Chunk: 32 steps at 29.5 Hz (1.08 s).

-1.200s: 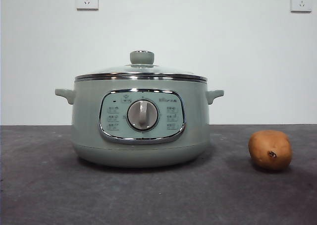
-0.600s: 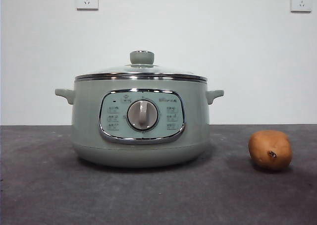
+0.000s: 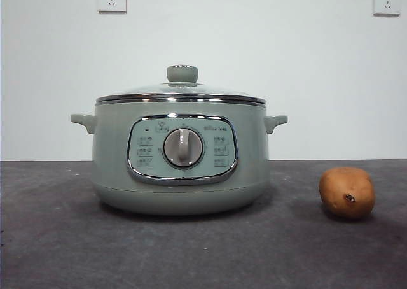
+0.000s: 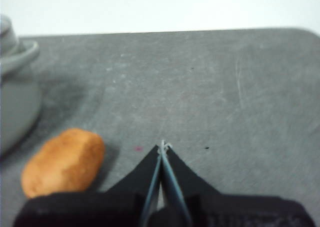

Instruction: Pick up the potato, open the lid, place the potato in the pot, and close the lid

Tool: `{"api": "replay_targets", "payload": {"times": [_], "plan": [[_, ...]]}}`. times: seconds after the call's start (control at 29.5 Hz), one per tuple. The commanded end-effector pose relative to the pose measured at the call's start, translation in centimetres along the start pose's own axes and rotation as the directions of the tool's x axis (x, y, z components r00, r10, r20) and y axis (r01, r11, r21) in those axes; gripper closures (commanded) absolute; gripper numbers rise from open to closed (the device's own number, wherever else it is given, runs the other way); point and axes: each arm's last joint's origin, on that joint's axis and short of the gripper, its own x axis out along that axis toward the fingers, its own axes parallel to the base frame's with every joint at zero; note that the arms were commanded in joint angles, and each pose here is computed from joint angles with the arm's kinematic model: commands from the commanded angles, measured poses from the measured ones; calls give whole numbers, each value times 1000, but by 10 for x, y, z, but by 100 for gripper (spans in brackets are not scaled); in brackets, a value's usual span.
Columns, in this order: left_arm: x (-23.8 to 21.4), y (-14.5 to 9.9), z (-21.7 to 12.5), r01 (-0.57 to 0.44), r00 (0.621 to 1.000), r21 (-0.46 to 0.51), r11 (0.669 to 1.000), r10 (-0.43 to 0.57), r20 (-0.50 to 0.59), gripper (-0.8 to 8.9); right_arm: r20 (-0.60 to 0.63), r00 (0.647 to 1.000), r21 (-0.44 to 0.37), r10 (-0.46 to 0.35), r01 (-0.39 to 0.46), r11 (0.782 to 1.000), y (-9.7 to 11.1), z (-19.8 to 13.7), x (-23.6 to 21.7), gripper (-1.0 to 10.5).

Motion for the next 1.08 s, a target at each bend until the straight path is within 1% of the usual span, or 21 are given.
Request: {"api": "replay_targets", "payload": {"times": [0.03, 0.1, 0.17, 0.24, 0.37, 0.58, 0.71, 0.81, 0.88, 0.95, 1.02, 1.08], "plan": [[0, 0, 1, 0, 1000, -46, 999, 1, 18, 817, 4, 1000, 198, 6, -6, 980, 0, -1, 1, 946], [-1, 0, 6, 3, 1000, -72, 997, -1, 31, 817, 13, 999, 251, 32, -34, 967, 1, 2, 0, 946], [-3, 0, 13, 19, 999, -83, 996, -15, 47, 817, 26, 997, 298, 76, -80, 951, 3, 7, -2, 947], [-5, 0, 21, 37, 998, -87, 995, -32, 59, 818, 41, 994, 319, 99, -107, 942, 4, 14, -5, 948], [-6, -1, 37, 83, 995, -85, 993, -78, 58, 818, 76, 992, 346, 104, -124, 930, 5, 30, -10, 948], [-1, -1, 67, 135, 991, -87, 987, -134, 14, 817, 86, 985, 343, 150, -171, 924, 8, 61, -16, 948], [7, -2, 91, 181, 981, -98, 979, -187, -50, 817, 15, 981, 353, 191, -184, 917, 10, 81, -17, 945], [14, -2, 108, 206, 968, -113, 972, -219, -119, 817, -52, 968, 386, 244, -205, 899, 13, 93, -16, 945], [19, -3, 119, 226, 958, -124, 966, -244, -154, 817, -101, 961, 439, 258, -189, 878, 13, 98, -15, 945], [25, -3, 128, 248, 945, -136, 959, -270, -186, 817, -148, 954, 467, 259, -163, 869, 14, 101, -13, 945], [32, -4, 134, 269, 930, -151, 951, -297, -218, 817, -193, 939, 481, 286, -163, 861, 15, 103, -11, 945], [39, -5, 138, 295, 906, -173, 940, -333, -262, 817, -237, 913, 498, 332, -179, 849, 16, 105, -7, 940]]}}
